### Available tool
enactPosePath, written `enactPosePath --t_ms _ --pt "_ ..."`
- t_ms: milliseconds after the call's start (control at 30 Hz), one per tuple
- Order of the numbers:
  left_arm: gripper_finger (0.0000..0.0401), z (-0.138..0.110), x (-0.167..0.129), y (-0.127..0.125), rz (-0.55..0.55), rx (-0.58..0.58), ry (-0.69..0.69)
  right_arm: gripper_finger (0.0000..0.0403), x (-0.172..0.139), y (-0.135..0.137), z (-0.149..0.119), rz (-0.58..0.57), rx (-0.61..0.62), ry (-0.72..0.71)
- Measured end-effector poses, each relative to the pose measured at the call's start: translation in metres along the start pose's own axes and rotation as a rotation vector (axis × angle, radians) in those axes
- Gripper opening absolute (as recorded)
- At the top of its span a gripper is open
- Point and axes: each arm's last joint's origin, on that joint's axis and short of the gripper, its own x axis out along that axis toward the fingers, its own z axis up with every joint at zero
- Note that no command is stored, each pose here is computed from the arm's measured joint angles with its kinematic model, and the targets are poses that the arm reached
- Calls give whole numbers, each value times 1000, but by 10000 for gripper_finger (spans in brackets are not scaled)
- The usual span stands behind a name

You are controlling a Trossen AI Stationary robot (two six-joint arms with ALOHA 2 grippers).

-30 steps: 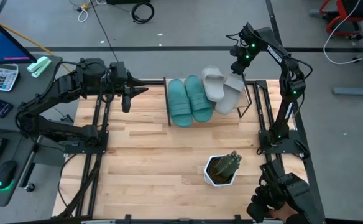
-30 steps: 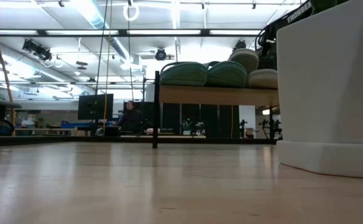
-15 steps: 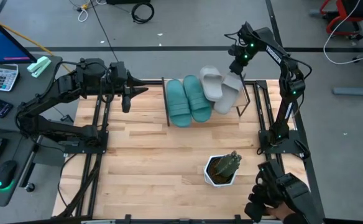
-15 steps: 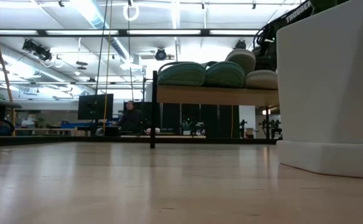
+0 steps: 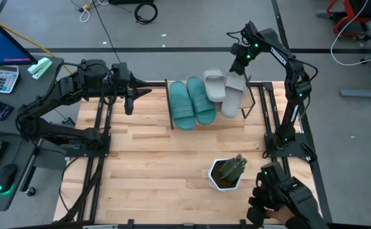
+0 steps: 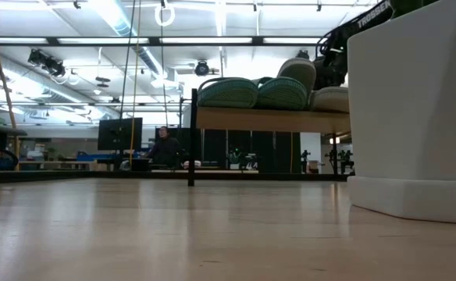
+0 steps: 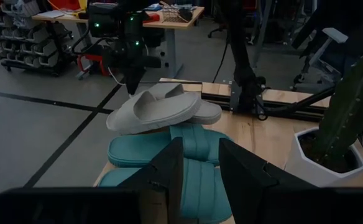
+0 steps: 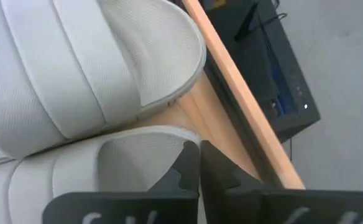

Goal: Pick and place slides into the shelf
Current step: Adjust the slippers on the shelf

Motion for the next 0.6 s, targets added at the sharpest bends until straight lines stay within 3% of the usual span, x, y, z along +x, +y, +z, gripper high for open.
enactPosePath --t_ms 233,600 --pt "107 0 0 0 0 0 -1 0 6 6 4 -116 -102 89" --pt "107 0 0 0 0 -8 -2 0 7 9 8 -176 -155 110"
